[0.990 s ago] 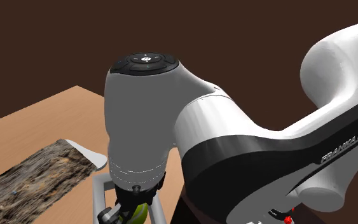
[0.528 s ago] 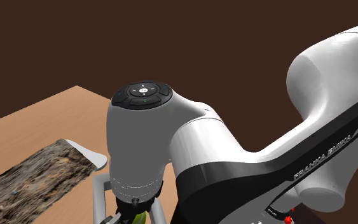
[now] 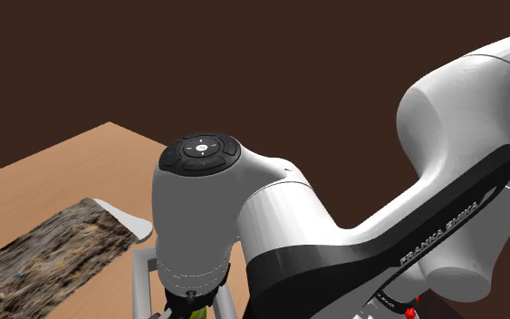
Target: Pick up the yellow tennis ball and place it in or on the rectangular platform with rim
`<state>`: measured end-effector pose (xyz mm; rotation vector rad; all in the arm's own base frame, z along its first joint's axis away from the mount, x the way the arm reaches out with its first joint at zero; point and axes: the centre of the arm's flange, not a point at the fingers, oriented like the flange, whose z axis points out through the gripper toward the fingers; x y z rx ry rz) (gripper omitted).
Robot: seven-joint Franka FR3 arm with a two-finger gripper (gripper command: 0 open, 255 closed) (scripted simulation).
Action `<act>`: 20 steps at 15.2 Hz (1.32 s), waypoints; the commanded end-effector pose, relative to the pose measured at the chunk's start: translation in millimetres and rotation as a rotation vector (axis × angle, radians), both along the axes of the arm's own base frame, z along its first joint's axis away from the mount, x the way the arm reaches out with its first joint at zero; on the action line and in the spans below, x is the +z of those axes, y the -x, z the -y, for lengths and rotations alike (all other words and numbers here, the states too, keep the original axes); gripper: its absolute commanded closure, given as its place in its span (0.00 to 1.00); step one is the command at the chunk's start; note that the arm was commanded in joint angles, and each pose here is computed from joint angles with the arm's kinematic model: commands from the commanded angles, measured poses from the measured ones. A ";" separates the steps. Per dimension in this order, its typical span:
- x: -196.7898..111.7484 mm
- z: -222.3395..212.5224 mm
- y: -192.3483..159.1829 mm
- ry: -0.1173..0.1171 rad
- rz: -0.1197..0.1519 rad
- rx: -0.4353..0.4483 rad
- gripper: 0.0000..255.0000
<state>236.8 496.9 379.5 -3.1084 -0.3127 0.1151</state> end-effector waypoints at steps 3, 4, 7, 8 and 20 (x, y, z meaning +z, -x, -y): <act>0.0 0.0 0.0 0.000 0.000 0.000 0.00; 0.0 -0.1 0.0 0.000 0.000 0.000 0.00; 0.0 -0.1 -0.1 0.000 0.000 0.000 0.00; 0.0 0.0 -0.1 0.000 0.000 0.000 0.00; 49.8 0.3 -3.7 0.000 0.000 0.000 0.00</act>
